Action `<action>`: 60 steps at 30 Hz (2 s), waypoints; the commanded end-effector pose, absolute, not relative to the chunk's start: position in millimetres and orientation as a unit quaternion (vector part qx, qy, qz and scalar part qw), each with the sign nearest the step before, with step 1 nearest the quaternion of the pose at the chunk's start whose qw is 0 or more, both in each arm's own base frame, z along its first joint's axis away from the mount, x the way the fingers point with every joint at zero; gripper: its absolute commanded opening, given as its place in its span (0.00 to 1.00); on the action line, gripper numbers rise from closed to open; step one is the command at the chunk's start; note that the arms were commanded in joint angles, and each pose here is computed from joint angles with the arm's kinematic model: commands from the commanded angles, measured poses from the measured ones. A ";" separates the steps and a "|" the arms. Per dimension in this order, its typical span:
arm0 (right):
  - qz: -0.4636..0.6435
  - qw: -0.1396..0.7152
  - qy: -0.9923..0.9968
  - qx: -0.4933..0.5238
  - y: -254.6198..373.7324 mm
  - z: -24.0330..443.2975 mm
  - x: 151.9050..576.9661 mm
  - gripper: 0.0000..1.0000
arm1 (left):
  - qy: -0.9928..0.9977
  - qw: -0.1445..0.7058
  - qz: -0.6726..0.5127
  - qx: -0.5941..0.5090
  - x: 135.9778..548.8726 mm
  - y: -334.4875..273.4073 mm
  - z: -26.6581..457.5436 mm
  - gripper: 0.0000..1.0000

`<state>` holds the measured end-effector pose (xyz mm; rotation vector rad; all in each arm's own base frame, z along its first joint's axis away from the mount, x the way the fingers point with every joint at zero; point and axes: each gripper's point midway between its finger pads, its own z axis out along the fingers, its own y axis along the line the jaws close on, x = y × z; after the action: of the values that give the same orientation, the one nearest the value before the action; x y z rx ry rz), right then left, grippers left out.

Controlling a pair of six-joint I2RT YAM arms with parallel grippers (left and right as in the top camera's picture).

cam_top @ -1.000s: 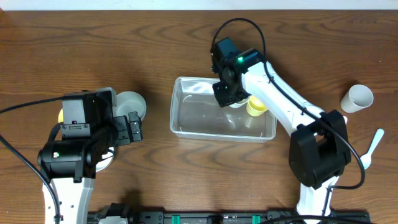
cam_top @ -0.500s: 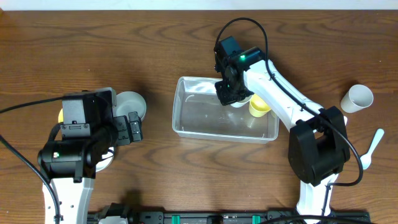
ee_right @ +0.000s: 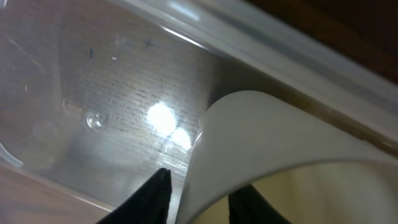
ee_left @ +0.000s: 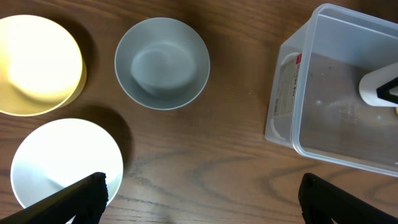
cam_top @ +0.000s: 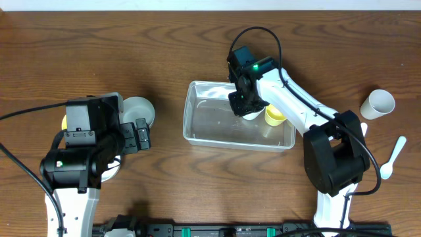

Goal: Pack container
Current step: 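Place the white cup in the container beside the yellow cup, then move the right gripper back and grasp the grey cup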

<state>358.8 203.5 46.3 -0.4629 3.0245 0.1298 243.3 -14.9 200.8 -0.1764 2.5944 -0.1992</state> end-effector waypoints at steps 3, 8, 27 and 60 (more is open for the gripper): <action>0.042 0.039 0.986 -0.154 203.4 42.6 360.0 0.35 | 0.958 0.269 -0.076 -0.067 245.9 -16.2 206.6 0.98; 0.049 0.060 0.984 -0.160 208.7 47.6 370.4 0.35 | 0.958 0.269 -0.076 -0.067 245.9 -16.2 206.6 0.98; -0.014 0.275 0.959 0.065 100.1 270.6 422.3 0.44 | 0.958 0.269 -0.076 -0.067 245.9 -16.2 206.6 0.98; -0.032 0.148 0.958 0.244 -166.9 92.4 380.7 0.73 | 0.958 0.269 -0.076 -0.067 245.9 -16.2 206.6 0.98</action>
<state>381.6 -169.2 102.4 0.7332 2.7402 -0.1047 243.6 -14.9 200.4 -0.1766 2.5959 -0.1992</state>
